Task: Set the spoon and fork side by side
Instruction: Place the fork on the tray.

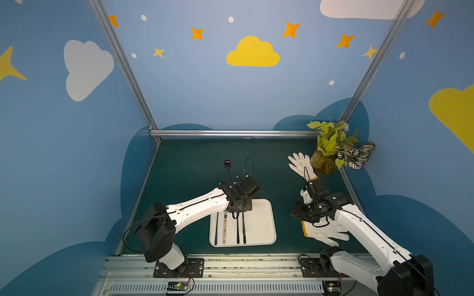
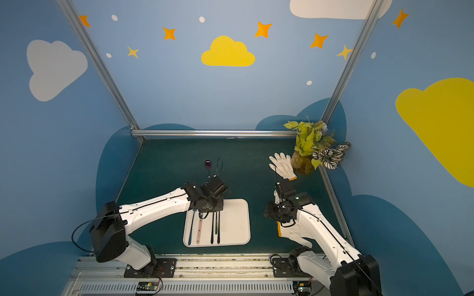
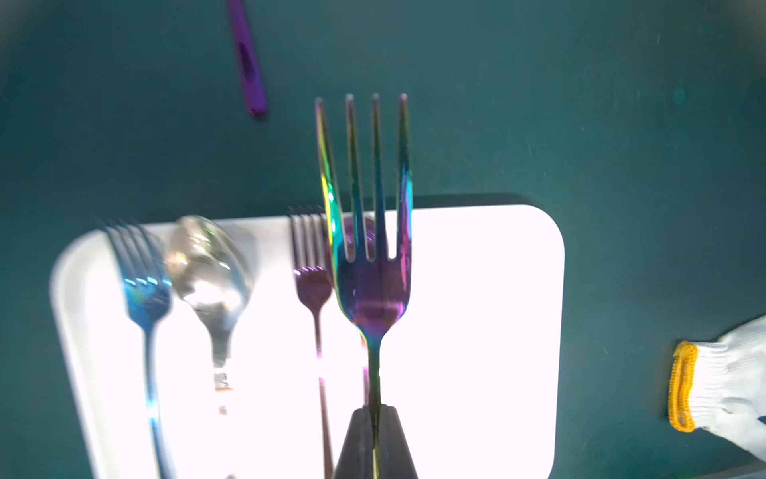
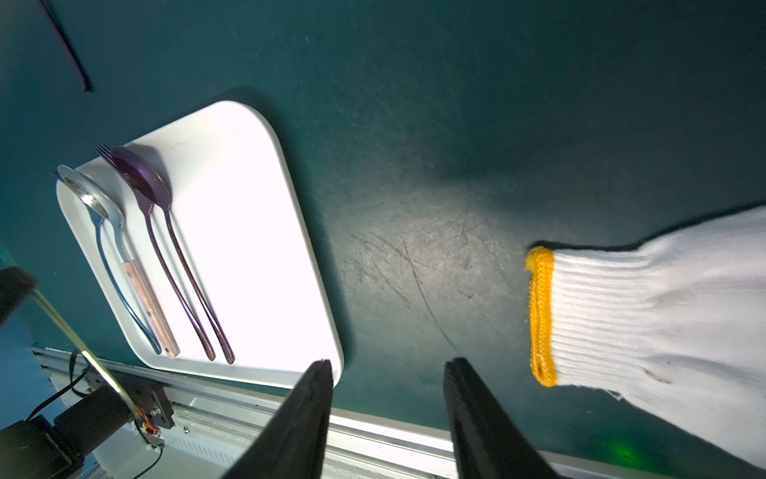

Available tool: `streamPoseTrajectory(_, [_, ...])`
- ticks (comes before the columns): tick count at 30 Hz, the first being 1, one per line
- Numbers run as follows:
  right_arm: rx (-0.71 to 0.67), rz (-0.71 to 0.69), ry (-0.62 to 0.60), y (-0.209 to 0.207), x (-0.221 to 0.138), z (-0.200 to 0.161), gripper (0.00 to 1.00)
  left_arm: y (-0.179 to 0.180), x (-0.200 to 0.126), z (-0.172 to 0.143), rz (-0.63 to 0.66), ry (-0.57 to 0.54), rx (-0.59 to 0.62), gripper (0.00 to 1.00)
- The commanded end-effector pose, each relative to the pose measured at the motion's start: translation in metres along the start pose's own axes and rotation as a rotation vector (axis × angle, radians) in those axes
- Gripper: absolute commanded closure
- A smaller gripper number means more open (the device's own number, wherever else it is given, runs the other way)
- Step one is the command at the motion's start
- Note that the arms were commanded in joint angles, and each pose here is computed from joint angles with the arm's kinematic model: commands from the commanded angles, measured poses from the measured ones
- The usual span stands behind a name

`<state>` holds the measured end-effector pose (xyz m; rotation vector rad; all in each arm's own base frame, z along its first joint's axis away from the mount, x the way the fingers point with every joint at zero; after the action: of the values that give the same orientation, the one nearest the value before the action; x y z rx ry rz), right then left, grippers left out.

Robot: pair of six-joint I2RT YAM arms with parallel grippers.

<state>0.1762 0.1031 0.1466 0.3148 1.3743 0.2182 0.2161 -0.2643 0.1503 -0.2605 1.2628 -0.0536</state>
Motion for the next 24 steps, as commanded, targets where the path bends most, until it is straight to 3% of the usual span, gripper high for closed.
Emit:
streamPoseTrajectory(1, [-0.026, 0.02, -0.017, 0.003, -0.007, -0.001, 0.51, -0.024, 0.004, -0.008, -0.031, -0.021, -0.079, 0.97])
streamPoseTrajectory(12, [-0.037, 0.039, -0.004, 0.001, -0.006, -0.008, 0.5, -0.051, 0.054, -0.025, -0.071, 0.042, -0.062, 0.97])
streamPoseTrajectory(24, [-0.034, 0.03, 0.007, -0.001, -0.003, -0.01, 0.5, -0.042, 0.069, -0.029, -0.047, 0.097, -0.018, 0.97])
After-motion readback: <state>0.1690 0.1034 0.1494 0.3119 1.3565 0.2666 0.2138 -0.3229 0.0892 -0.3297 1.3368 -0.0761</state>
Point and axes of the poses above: each gripper's point midway between its finger pads, its own x axis out along the fingers, its own y axis along the line the jaws close on, z = x × y, the point moved 5 cm from there along -x, back along the fingers, and after that the axes turned 5 degrees about -x, right-handed, at the moved point
